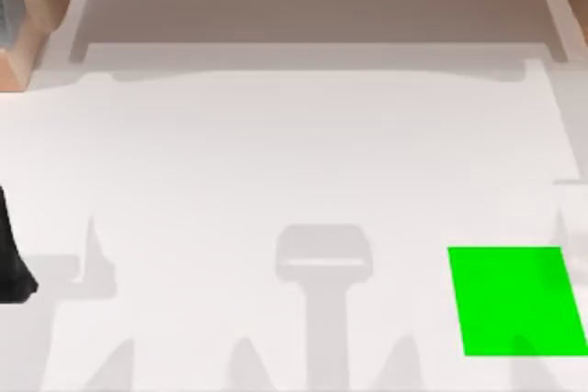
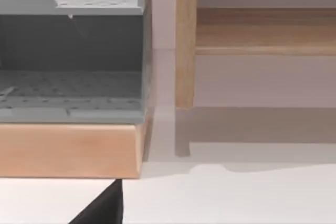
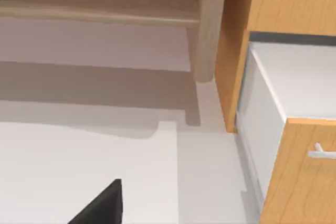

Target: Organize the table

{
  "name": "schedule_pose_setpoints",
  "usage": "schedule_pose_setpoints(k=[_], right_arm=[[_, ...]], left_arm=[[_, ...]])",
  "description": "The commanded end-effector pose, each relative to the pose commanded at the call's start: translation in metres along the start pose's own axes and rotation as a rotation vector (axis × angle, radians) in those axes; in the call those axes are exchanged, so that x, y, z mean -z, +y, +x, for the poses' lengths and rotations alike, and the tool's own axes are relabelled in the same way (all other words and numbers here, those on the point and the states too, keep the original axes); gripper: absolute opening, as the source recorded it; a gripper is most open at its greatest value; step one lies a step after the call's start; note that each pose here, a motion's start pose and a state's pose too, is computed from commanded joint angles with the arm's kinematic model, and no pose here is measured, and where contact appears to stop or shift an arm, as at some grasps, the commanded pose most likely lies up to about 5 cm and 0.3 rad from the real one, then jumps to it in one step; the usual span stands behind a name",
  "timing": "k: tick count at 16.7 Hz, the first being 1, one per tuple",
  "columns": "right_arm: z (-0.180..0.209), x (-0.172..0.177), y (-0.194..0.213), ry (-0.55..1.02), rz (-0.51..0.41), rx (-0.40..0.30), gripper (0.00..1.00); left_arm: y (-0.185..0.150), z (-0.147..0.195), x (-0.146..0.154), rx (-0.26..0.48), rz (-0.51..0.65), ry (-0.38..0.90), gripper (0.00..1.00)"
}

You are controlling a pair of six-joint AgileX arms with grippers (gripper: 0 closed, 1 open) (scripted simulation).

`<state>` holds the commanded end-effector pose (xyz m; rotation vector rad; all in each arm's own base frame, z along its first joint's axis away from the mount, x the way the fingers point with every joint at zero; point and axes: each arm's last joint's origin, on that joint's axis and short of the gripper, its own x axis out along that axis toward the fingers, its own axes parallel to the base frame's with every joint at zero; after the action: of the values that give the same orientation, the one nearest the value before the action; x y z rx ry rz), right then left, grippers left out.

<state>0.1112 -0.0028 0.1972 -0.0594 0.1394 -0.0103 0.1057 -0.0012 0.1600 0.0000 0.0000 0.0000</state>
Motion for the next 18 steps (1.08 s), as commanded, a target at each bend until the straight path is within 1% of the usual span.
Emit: schedule_pose_setpoints(k=[3,6,9,11,14,16,18], right_arm=[[0.010,-0.043,-0.007,0.133,-0.053,0.025,1.00],[0.037,-0.092,-0.018,0.298,-0.109,0.051,1.00],[0.085,-0.134,-0.036,0.485,-0.159,0.061,1.00],[0.127,-0.152,-0.053,0.621,-0.184,0.056,1.00],[0.196,-0.156,-0.085,0.821,-0.204,0.028,1.00],[0.241,-0.144,-0.109,0.942,-0.206,-0.004,1.00],[0.280,-0.122,-0.132,1.049,-0.199,-0.042,1.00]], left_arm=[[0.000,0.000,0.000,0.000,0.000,0.000,1.00],[0.000,0.000,0.000,0.000,0.000,0.000,1.00],[0.000,0.000,0.000,0.000,0.000,0.000,1.00],[0.000,0.000,0.000,0.000,0.000,0.000,1.00],[0.000,0.000,0.000,0.000,0.000,0.000,1.00],[0.000,0.000,0.000,0.000,0.000,0.000,1.00],[0.000,0.000,0.000,0.000,0.000,0.000,1.00]])
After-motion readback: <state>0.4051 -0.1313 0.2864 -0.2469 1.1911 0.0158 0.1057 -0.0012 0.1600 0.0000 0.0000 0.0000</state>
